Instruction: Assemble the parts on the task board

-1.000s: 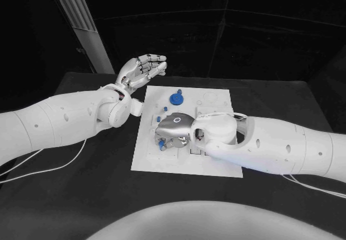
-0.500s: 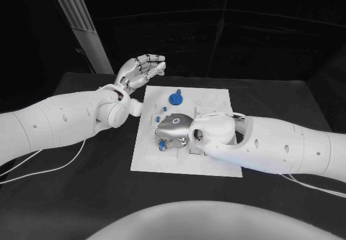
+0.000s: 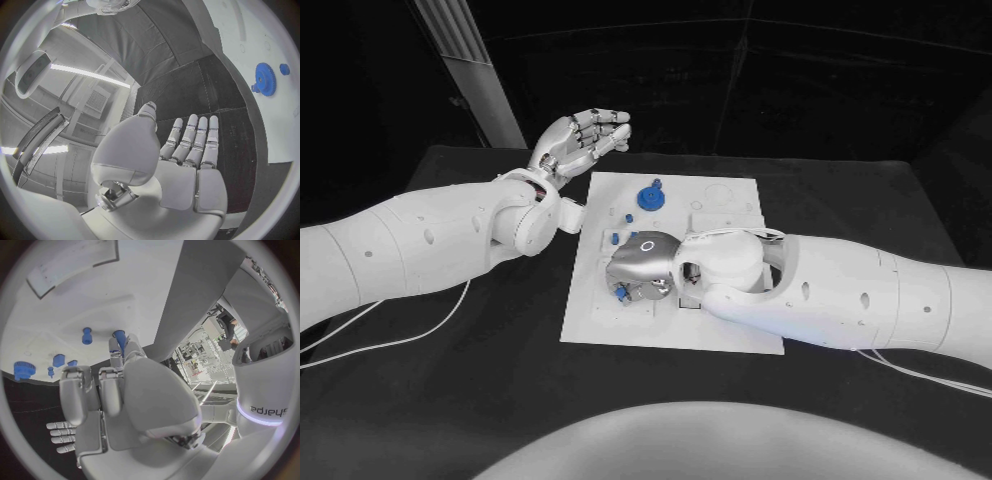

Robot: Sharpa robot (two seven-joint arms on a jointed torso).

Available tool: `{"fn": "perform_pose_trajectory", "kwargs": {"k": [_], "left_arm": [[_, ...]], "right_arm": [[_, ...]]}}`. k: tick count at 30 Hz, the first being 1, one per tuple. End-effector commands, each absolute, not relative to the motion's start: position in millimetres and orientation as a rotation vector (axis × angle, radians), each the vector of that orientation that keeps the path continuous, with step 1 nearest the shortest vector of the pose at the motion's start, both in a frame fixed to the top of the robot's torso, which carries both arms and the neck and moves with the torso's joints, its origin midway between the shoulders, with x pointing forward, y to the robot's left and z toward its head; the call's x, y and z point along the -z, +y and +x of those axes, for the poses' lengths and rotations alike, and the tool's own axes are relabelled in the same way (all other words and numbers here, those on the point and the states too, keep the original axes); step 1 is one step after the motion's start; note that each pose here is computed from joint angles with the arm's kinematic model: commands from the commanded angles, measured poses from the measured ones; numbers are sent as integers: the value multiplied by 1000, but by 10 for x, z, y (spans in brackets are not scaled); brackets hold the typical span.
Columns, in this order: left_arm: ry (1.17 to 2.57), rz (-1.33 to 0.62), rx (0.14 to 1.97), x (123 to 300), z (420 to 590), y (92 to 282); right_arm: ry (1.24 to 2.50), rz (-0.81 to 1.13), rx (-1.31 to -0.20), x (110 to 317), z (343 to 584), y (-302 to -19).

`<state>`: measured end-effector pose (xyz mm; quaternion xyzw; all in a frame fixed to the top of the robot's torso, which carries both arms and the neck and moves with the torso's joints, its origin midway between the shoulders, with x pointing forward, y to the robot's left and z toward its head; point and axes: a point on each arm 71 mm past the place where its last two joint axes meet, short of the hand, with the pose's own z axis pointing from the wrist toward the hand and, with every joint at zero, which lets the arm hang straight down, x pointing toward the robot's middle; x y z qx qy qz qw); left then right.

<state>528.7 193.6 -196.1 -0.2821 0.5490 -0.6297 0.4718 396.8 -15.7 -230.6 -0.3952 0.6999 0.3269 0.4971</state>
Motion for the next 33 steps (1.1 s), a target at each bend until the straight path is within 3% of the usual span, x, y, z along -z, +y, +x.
{"fn": "perform_pose_trajectory", "kwargs": {"k": [1,9,19,26,33], "left_arm": [[1207,-593,1641,1844,5246,1921],[1208,-593,1642,1845,5246,1917],[1209,-594,1643,1848,5247,1921],[1211,-596,1643,1855,5245,1924],[1211,-598,1635,1860,5252,1934]], "right_arm": [[1700,-979,-770,2321,3961,-156],[1667,-950,-755,2297,3965,-165],[1413,-703,-910,2051,3961,-345],[1382,-287,-1090,1740,3984,-835],[1542,56,-1054,1575,4073,-1513]]}}
